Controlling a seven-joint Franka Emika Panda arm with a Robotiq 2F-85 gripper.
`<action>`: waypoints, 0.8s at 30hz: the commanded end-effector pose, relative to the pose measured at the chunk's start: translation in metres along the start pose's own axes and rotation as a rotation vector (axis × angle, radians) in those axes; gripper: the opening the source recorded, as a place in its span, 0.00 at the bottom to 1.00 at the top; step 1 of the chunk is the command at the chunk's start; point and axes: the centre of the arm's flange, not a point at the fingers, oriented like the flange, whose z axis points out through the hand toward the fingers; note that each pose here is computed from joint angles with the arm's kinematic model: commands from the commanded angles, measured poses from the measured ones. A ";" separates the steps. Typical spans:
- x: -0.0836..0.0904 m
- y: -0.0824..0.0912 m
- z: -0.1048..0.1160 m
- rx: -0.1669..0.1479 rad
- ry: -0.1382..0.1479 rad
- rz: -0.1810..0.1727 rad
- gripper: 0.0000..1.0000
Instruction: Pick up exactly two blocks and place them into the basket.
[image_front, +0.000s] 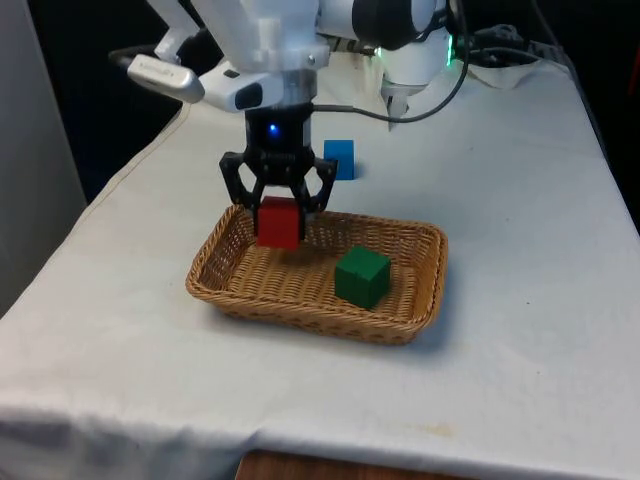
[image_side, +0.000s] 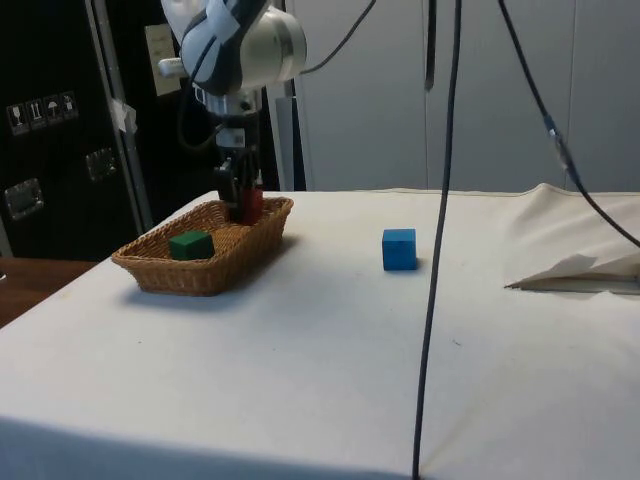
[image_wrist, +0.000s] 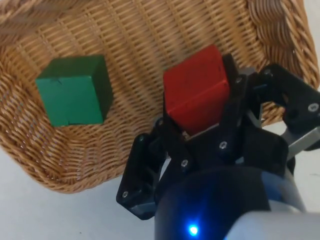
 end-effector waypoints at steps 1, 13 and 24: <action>0.001 0.001 0.001 0.003 0.004 0.002 0.02; 0.001 0.001 -0.001 0.012 0.006 0.003 0.65; 0.001 -0.002 -0.001 0.012 0.003 0.002 1.00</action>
